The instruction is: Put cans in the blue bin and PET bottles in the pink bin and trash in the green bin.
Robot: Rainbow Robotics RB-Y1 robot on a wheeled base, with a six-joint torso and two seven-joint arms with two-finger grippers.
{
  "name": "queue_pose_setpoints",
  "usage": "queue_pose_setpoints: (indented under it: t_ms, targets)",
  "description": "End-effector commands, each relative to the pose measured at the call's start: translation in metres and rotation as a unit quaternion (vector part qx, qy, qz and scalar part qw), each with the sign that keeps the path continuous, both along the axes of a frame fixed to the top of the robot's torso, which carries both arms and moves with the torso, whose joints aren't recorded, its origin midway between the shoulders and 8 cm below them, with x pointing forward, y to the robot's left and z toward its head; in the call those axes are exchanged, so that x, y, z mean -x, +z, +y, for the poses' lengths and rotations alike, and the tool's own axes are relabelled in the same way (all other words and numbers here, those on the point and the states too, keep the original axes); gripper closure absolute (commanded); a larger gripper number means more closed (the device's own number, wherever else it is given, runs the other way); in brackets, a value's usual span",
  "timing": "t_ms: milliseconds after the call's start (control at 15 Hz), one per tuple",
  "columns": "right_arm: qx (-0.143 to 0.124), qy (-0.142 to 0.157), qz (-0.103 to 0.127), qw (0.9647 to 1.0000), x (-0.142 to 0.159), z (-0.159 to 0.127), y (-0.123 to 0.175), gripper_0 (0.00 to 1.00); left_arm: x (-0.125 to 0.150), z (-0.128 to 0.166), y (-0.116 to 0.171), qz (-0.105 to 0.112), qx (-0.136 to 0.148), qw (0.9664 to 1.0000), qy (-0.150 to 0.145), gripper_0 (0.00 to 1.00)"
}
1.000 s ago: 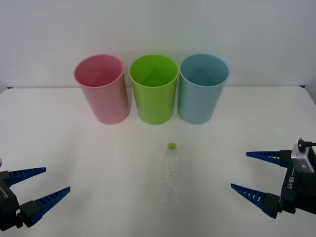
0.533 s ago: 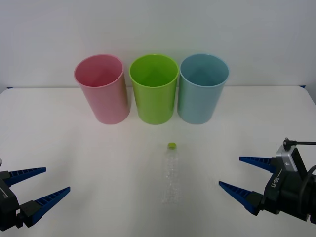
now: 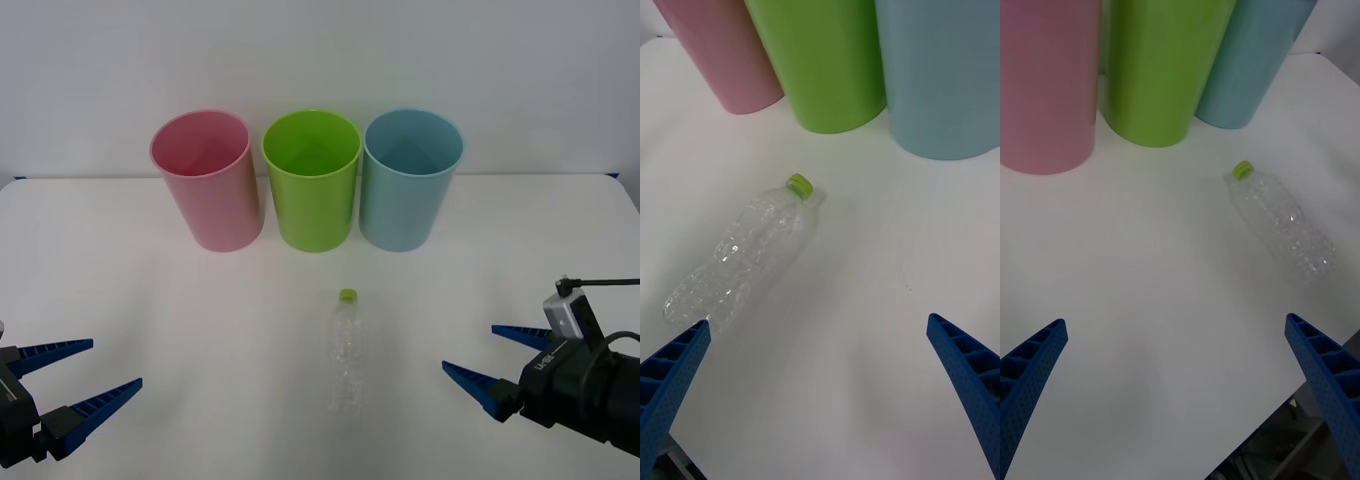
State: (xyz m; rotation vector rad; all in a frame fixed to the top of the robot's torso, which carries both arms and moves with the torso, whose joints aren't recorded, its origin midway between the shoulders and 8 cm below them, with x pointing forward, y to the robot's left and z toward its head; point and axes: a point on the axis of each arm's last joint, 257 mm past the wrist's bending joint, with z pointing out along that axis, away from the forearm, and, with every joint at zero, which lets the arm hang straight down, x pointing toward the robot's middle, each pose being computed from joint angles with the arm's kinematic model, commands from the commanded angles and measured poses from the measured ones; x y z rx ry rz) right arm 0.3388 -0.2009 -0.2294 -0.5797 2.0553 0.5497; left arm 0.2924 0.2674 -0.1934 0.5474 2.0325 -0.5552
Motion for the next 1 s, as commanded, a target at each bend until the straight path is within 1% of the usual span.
queue_pose_setpoints:
  t_ms: [67, 200, 267, 333, 400, 467, 600, 733, 867, 1000]
  targets:
    - [0.001, -0.005, 0.018, 0.9998, -0.002, 0.024, -0.002, 0.0, 0.0, 0.0, 0.0, 0.0, 0.0, 1.0, 0.0, 0.0]
    - [0.001, -0.006, 0.019, 0.9998, -0.007, 0.043, -0.004, 0.0, 0.0, 0.0, 0.0, 0.0, 0.0, 1.0, 0.0, 0.0]
    - [-0.005, -0.011, 0.026, 0.9996, -0.008, 0.05, -0.006, 0.0, 0.0, 0.0, 0.0, 0.0, 0.0, 1.0, 0.0, 0.0]
    - [-0.003, -0.014, 0.029, 0.9995, -0.011, 0.059, -0.009, 0.0, 0.0, 0.0, 0.0, 0.0, 0.0, 1.0, 0.0, 0.0]
    - [0.0, -0.019, 0.03, 0.9994, -0.015, 0.063, -0.01, 0.0, 0.0, 0.0, 0.0, 0.0, 0.0, 1.0, 0.0, 0.0]
    - [0.002, -0.023, 0.038, 0.999, -0.015, 0.069, -0.014, 0.0, 0.0, 0.0, 0.0, 0.0, 0.0, 1.0, 0.0, 0.0]
    - [0.009, -0.03, 0.039, 0.9987, -0.019, 0.075, -0.018, 0.0, 0.0, 0.0, 0.0, 0.0, 0.0, 1.0, 0.0, 0.0]
    - [0.019, -0.036, 0.049, 0.998, -0.02, 0.081, -0.023, 0.0, 0.0, 0.0, 0.0, 0.0, 0.0, 1.0, 0.0, 0.0]
    - [0.024, -0.04, 0.048, 0.9978, -0.022, 0.088, -0.026, 0.0, 0.0, 0.0, 0.0, 0.0, 0.0, 1.0, 0.0, 0.0]
    - [0.023, -0.037, 0.055, 0.9975, -0.023, 0.096, -0.033, 0.0, 0.0, 0.0, 0.0, 0.0, 0.0, 1.0, 0.0, 0.0]
